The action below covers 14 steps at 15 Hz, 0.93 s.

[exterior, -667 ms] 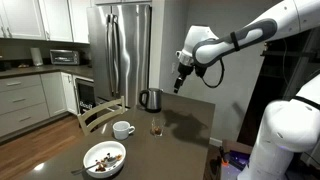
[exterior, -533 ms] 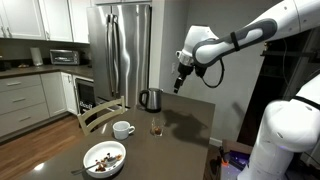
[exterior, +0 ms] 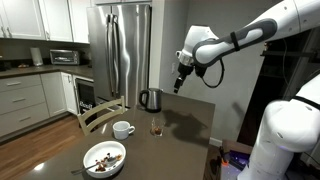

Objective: Pick up the glass cup and pour some of it's content into the bowl

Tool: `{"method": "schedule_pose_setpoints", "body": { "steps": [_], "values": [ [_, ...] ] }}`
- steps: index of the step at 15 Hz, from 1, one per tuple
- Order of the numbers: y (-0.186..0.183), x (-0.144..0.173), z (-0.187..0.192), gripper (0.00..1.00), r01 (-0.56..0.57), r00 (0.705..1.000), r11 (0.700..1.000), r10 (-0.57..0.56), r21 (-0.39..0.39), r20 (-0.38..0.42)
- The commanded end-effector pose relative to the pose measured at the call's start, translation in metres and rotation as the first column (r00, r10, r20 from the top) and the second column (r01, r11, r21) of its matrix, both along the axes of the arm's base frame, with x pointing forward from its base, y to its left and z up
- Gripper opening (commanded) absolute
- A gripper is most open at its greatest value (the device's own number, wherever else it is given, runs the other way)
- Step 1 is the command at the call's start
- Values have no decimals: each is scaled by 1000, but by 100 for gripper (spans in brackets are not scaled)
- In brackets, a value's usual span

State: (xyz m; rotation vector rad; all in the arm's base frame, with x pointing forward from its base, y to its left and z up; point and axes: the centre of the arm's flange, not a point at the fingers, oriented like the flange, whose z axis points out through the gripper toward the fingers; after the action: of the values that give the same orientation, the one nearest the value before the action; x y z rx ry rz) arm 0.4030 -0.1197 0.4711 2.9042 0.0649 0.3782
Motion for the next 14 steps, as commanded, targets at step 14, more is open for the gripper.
{"method": "schedule_pose_setpoints", "body": {
  "steps": [14],
  "values": [
    [40, 108, 0, 100, 506, 841, 862, -490, 14, -231]
  ]
}}
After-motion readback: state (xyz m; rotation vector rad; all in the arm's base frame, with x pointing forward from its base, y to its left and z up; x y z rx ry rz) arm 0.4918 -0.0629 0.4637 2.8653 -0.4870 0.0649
